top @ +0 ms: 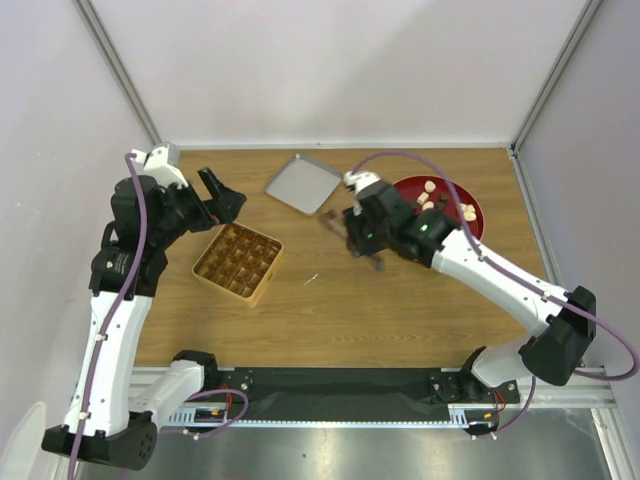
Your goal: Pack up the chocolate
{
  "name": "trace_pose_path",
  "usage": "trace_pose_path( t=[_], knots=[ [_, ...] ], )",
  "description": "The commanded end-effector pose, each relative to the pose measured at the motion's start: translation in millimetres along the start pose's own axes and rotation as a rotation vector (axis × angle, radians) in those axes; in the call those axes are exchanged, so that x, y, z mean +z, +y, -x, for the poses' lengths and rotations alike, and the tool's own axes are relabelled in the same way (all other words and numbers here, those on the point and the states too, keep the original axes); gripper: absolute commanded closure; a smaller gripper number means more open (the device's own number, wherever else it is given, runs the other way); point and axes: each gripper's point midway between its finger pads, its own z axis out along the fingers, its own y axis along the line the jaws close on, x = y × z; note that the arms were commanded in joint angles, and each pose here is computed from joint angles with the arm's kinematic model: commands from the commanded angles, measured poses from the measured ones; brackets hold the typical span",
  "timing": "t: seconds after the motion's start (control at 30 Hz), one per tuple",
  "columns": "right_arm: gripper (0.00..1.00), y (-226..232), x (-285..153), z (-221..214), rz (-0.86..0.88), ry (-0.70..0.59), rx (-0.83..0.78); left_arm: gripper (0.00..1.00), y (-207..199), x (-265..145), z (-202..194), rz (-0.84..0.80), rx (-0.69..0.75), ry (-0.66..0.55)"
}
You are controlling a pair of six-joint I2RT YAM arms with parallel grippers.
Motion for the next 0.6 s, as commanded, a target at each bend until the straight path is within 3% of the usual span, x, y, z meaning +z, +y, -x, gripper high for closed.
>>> trace_pose_path(
  t=[0.0,0.27,0.57],
  knots=[
    [0.63,56.9,-10.4,34.0,0.136,-0.170,-0.008,0.00,-2.7,-15.1,21.5,0.007,-0.059,-0.057],
    [0.63,147.9,14.4,9.6,0.305,-0.171,-0.095,0.00,-15.0,-46.0,55.5,0.006,-0.073,-0.197],
    [0.63,155.0,58.1,11.6,0.243,-0.177,-0.158,0.00,-11.2,-39.3,47.3,-0.002,-0.078,-0.195]
  ],
)
